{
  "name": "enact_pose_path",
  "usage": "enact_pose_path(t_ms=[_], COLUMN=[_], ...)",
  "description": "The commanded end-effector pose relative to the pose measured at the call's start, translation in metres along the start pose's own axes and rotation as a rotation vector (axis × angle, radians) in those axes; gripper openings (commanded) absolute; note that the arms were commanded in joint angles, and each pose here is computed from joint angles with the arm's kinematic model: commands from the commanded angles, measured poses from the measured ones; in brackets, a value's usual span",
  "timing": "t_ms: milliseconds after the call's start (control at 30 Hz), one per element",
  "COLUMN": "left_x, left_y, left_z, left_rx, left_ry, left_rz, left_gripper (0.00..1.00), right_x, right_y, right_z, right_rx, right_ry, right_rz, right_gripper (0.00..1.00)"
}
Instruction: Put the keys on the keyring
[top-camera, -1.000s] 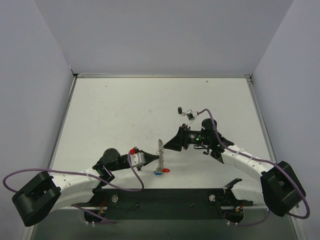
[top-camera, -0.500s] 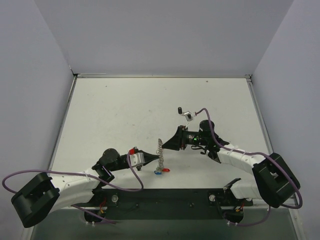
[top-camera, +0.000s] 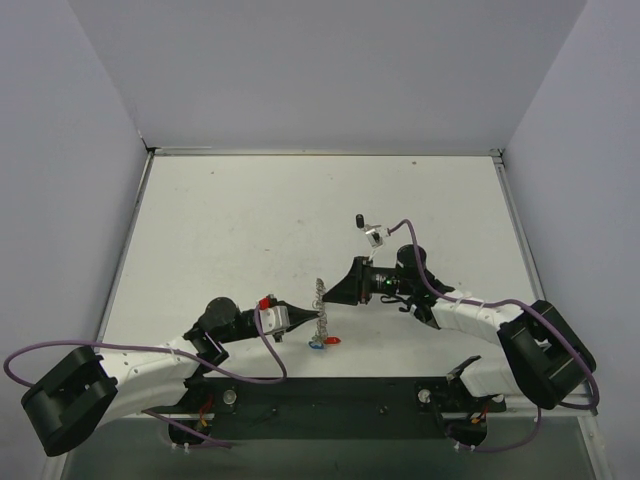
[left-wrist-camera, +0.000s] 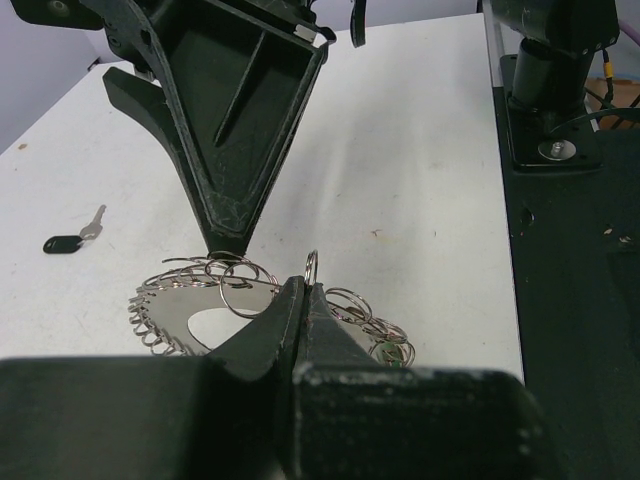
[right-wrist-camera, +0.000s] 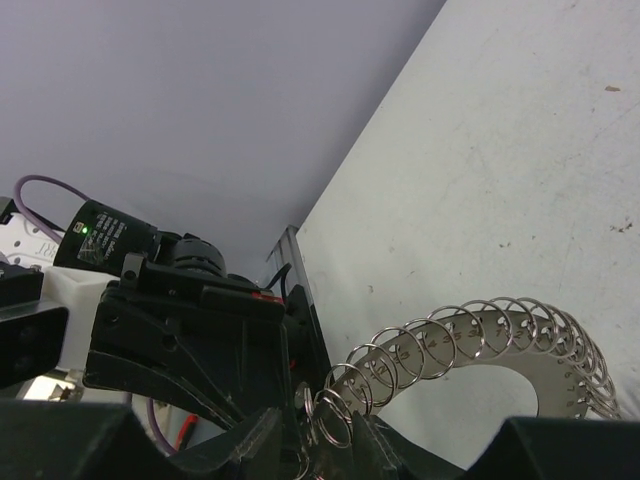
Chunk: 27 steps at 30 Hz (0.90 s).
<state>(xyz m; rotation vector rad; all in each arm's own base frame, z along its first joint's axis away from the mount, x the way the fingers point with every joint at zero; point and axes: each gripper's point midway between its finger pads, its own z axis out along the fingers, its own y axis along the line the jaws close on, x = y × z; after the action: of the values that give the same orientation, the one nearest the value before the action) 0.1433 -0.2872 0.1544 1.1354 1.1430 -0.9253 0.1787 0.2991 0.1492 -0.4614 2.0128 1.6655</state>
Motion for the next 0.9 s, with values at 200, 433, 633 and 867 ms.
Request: enact_pose_path(t_ms=[200,433,633,867], left_x=[-0.0235,-0.0238,-0.0218,-0.0186], left_y=[0.0074,0.0064,0.0067,0.0030], left_z=[0.0032,0.0021,0.0004,0.0026], left_rx=[-0.025,-0.023,-0.029,-0.007], left_ry=[-0.073,-0.074,-0.062,-0.043], left_rz=[0.068,0.069,0.069,0.072], left_gripper=[0.00,0.00,0.00,0.00], right_x=[0.0022,0.0014,-0.0017,-0.0004], right_y=[0.0244,0.0241,0.0228,0.0192], right_z=[0.0059,0.0061,0.0053,0.0067], right_rx=[-0.114,-0.112,-0.089,-0.072], right_ry=[0.010,0.006,0.008,0.026], right_rz=[-0.074,-0.075,-0.104,-0.105], right_gripper=[0.27,0.26,0.32,0.34])
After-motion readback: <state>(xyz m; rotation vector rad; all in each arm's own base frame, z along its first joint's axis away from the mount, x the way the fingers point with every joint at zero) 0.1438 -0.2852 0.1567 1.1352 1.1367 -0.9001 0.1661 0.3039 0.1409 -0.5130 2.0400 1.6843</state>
